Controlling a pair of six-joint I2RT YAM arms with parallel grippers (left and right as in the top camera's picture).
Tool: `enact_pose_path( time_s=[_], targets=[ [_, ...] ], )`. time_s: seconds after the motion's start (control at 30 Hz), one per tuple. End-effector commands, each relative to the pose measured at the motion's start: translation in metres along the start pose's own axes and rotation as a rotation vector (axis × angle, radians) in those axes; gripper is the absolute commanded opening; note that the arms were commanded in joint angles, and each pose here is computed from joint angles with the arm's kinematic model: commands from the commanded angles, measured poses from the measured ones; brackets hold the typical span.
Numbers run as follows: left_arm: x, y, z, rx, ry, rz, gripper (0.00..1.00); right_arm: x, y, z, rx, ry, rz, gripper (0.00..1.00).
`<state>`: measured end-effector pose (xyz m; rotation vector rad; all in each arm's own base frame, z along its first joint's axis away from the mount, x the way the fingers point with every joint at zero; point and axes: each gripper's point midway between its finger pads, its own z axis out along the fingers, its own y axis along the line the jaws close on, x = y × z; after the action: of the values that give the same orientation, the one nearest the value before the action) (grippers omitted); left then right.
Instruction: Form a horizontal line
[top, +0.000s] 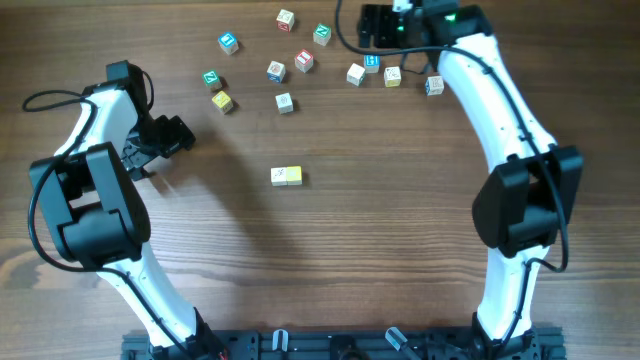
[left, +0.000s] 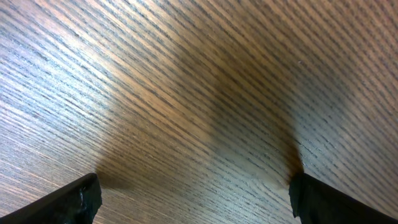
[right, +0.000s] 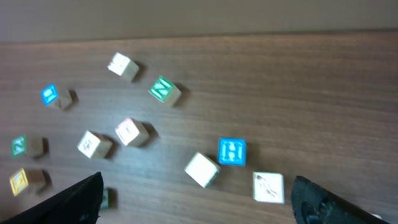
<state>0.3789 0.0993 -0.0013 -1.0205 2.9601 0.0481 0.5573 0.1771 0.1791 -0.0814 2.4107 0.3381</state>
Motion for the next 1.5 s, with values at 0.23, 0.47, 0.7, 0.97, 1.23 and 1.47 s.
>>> enact_pose_path(
  time_s=[0.23, 0.47, 0.7, 0.97, 1.23, 1.47],
  targets=[
    [-0.003, 0.0, 0.004, -0.002, 0.002, -0.001, 1.0, 0.084, 0.001, 0.094, 0.15, 0.158, 0.246, 1.0],
    [-0.003, 0.0, 0.004, -0.002, 0.002, -0.001, 1.0, 0.119, -0.006, 0.126, 0.199, 0.213, 0.242, 1.0],
    [-0.003, 0.0, 0.004, -0.002, 0.002, -0.001, 1.0, 0.115, -0.005, 0.132, 0.188, 0.187, 0.247, 0.71],
    [-0.003, -0.001, 0.004, -0.002, 0.002, 0.0, 1.0, 0.114, -0.022, 0.147, 0.265, 0.127, 0.242, 0.62],
    [-0.003, -0.001, 0.004, -0.002, 0.002, 0.0, 1.0, 0.107, -0.022, 0.14, 0.266, 0.122, 0.188, 0.29],
    [-0.003, -0.001, 0.004, -0.002, 0.002, 0.0, 1.0, 0.065, -0.005, 0.072, 0.232, 0.099, 0.107, 0.13]
  ],
)
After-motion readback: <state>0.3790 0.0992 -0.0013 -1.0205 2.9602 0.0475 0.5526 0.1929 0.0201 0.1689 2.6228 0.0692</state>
